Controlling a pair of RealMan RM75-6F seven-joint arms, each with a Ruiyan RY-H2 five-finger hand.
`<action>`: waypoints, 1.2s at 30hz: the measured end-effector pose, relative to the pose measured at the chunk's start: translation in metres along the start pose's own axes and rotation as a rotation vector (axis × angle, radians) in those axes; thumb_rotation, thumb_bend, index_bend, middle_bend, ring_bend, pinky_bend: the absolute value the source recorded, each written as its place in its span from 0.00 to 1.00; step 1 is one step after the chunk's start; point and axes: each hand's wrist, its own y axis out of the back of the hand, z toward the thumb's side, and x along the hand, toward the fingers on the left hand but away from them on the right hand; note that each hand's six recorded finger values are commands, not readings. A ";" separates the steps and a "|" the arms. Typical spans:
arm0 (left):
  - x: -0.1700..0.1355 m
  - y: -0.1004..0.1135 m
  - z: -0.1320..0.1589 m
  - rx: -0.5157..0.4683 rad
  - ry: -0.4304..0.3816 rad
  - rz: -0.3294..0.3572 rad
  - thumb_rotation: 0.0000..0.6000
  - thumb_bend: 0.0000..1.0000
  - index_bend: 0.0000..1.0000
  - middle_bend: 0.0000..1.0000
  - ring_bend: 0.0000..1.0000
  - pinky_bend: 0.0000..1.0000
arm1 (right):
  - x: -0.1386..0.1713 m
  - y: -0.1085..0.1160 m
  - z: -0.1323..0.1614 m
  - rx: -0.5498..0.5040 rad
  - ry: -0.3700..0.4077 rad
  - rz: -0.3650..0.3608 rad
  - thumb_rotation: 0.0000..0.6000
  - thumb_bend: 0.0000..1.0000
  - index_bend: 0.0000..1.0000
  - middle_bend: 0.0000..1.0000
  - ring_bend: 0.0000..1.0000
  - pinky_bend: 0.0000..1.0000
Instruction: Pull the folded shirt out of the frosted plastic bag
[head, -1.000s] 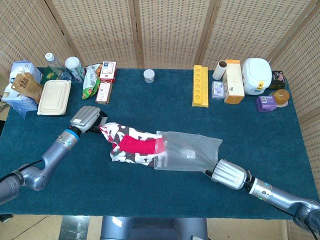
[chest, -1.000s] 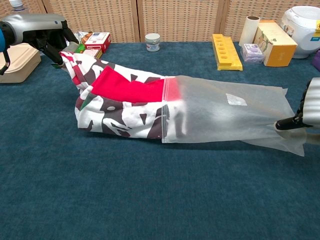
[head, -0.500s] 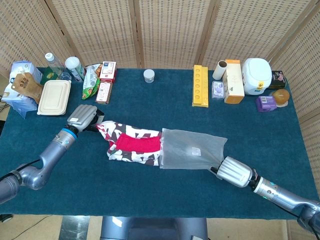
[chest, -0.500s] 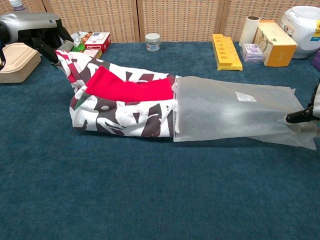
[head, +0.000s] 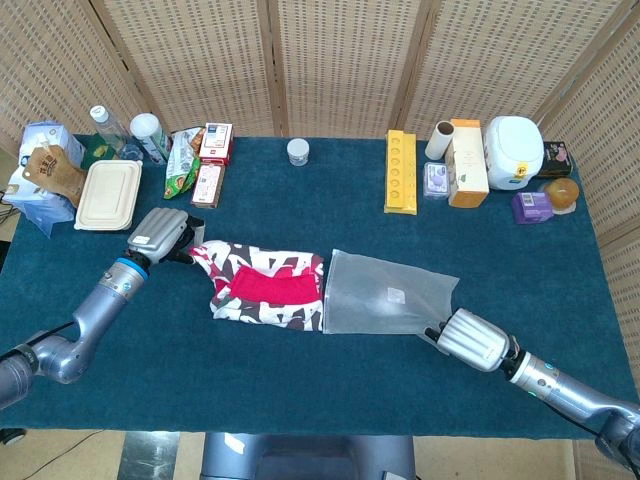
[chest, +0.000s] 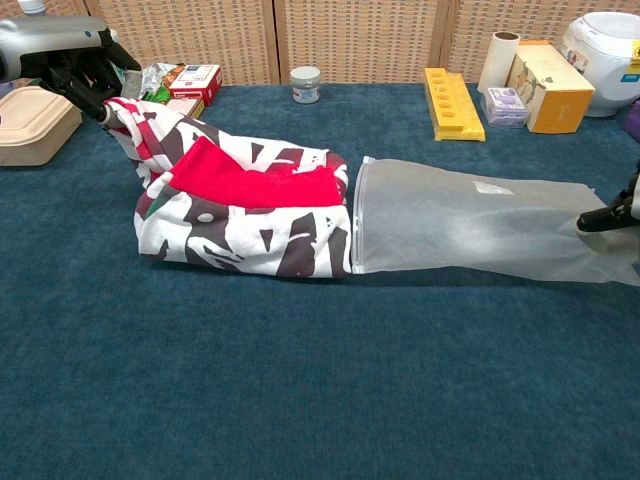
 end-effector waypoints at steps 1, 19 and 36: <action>-0.001 0.000 0.000 -0.003 0.001 -0.004 1.00 0.15 0.18 0.37 0.26 0.45 | 0.000 0.000 -0.001 0.000 -0.006 0.001 1.00 0.31 0.37 0.54 0.80 0.87; -0.033 0.021 -0.002 -0.033 -0.003 0.101 0.71 0.09 0.02 0.11 0.00 0.14 | 0.008 0.021 -0.014 -0.087 -0.102 -0.060 1.00 0.02 0.14 0.26 0.34 0.39; -0.119 0.033 -0.030 -0.018 0.084 0.237 0.00 0.06 0.02 0.11 0.00 0.15 | 0.049 0.035 -0.047 -0.308 -0.321 -0.054 0.77 0.00 0.00 0.09 0.14 0.16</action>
